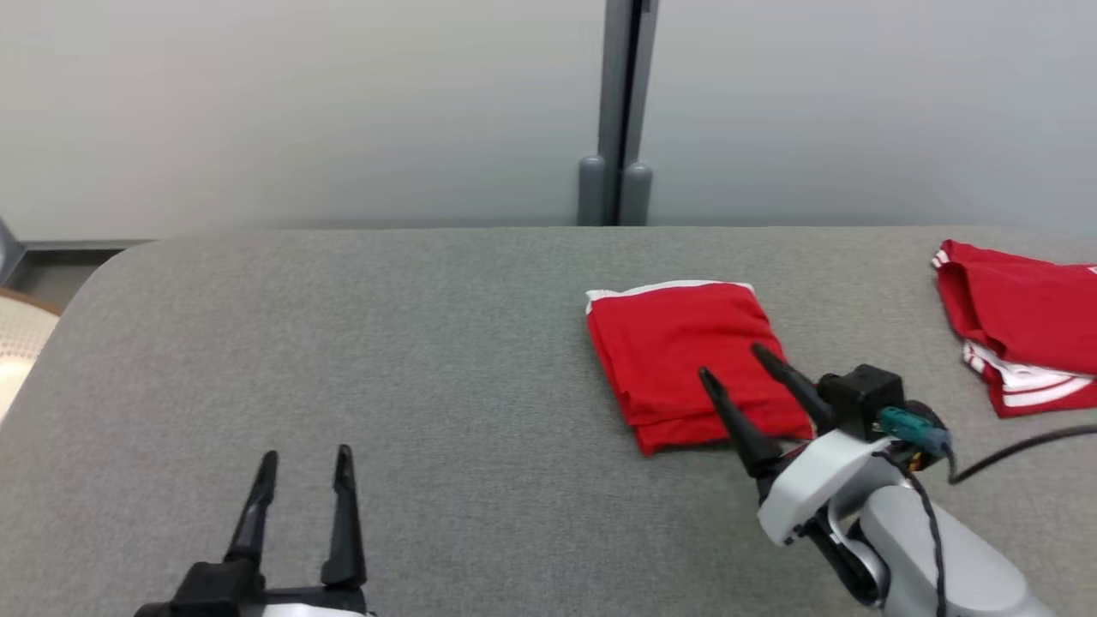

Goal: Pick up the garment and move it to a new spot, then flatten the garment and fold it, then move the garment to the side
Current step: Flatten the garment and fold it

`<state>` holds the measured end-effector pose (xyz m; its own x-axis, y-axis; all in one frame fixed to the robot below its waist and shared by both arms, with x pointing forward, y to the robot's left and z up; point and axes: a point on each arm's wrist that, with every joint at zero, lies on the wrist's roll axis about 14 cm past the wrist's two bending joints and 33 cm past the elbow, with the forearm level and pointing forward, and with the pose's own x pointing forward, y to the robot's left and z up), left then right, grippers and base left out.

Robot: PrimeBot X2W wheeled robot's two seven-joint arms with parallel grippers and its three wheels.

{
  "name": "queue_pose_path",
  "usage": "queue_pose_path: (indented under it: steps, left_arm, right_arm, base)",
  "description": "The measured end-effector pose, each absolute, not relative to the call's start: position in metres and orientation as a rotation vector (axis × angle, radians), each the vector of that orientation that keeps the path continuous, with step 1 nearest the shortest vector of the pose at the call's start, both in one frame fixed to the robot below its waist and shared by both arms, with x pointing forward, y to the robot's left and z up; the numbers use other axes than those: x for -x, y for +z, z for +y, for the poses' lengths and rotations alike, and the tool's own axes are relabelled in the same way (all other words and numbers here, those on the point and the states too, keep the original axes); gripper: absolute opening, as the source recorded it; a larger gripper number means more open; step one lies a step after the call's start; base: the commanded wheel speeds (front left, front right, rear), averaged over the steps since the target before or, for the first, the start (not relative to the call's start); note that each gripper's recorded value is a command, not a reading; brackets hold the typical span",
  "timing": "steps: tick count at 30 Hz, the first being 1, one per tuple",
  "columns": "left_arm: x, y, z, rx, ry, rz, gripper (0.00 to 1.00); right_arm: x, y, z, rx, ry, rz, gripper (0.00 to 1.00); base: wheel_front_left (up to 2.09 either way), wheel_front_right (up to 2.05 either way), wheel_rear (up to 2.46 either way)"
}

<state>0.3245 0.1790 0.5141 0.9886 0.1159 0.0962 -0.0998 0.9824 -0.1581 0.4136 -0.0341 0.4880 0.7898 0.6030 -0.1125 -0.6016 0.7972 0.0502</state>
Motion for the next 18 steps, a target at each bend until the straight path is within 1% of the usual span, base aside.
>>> queue_pose_path:
  steps: [4,9,13,18]
  left_arm:
    - [-0.328,0.518,0.188,0.154,0.124,-0.120,1.00]
    - [-0.328,0.508,0.185,0.139,0.093,-0.090,1.00]
    - [-0.326,0.508,0.178,0.127,0.061,-0.087,1.00]
    - [-0.317,0.506,0.167,0.104,0.022,-0.080,1.00]
  right_arm:
    - [-0.413,0.508,-0.088,-0.029,0.475,0.023,1.00]
    - [-0.387,0.509,-0.131,-0.039,0.330,-0.024,1.00]
    - [-0.368,0.521,-0.150,-0.067,0.244,-0.091,1.00]
    - [-0.344,0.509,-0.159,-0.087,0.183,-0.077,1.00]
  base:
    - [0.00,0.00,0.00]
    - [0.00,0.00,0.00]
    - [0.00,0.00,0.00]
    - [0.00,0.00,0.00]
